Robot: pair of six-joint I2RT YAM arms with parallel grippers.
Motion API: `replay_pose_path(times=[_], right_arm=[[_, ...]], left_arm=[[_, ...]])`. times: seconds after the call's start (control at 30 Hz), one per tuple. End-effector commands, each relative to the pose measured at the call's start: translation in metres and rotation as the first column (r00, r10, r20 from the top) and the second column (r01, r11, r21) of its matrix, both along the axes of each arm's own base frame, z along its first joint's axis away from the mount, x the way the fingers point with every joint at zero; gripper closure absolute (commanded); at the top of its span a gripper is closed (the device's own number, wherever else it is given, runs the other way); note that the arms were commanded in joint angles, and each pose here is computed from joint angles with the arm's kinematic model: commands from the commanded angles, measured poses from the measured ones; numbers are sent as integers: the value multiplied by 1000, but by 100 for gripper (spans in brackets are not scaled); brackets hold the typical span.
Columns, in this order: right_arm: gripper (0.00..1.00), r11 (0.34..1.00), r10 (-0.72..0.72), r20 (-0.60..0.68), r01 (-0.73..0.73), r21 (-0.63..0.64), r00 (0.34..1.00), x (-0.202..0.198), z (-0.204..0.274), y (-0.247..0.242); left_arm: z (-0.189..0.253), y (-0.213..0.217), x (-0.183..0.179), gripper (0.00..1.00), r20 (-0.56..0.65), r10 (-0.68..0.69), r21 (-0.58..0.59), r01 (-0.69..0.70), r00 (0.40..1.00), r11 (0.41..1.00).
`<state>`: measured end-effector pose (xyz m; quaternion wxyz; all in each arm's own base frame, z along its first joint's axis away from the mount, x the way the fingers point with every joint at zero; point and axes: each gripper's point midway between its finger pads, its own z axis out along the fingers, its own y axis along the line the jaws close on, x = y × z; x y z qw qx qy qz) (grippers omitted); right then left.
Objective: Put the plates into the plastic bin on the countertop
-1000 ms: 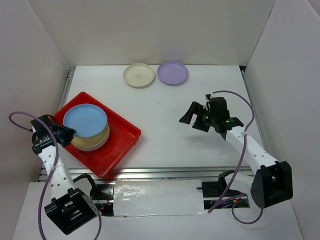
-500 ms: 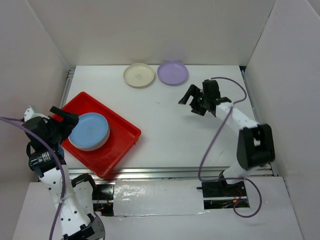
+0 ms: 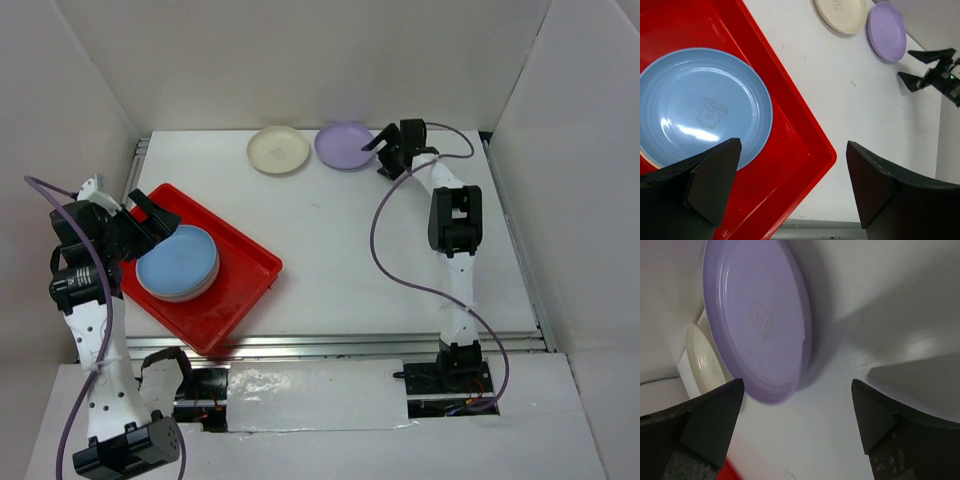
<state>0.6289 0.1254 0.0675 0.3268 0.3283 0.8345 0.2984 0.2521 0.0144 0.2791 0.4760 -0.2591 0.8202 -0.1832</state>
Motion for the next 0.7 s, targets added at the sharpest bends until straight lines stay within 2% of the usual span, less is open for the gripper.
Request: replay_pose_path(times=[0.0, 0.03, 0.13, 0.23, 0.27, 0.37, 0.6, 0.63, 0.67], right_arm=[[5, 997, -71, -68, 70, -20, 995, 18, -13, 4], [6, 997, -77, -65, 77, -3, 995, 26, 0, 6], [14, 993, -111, -105, 114, 25, 988, 32, -18, 6], [26, 990, -135, -86, 137, 18, 987, 35, -19, 6], [34, 991, -128, -90, 131, 22, 988, 35, -23, 9], [47, 994, -106, -91, 109, 32, 990, 39, -26, 17], [60, 992, -125, -68, 127, 19, 990, 40, -24, 19], [67, 991, -128, -74, 129, 19, 989, 40, -25, 18], [81, 990, -139, -79, 141, 20, 987, 40, -25, 15]], left_arm=[[10, -5, 6, 1, 44, -62, 42, 60, 997, 997], [10, -4, 8, 1, 46, -58, 37, 56, 997, 998], [3, -5, 11, 1, 38, -67, 27, 66, 997, 997], [2, -3, 13, 1, 36, -68, 36, 67, 997, 997], [1, -3, 12, 1, 36, -65, 39, 64, 997, 997], [0, -4, 12, 1, 37, -71, 47, 69, 997, 996], [-5, -7, 18, 1, 22, -90, 65, 88, 996, 994], [-6, -8, 19, 1, 19, -98, 77, 97, 995, 992], [-7, -9, 22, 1, 10, -109, 80, 108, 994, 991]])
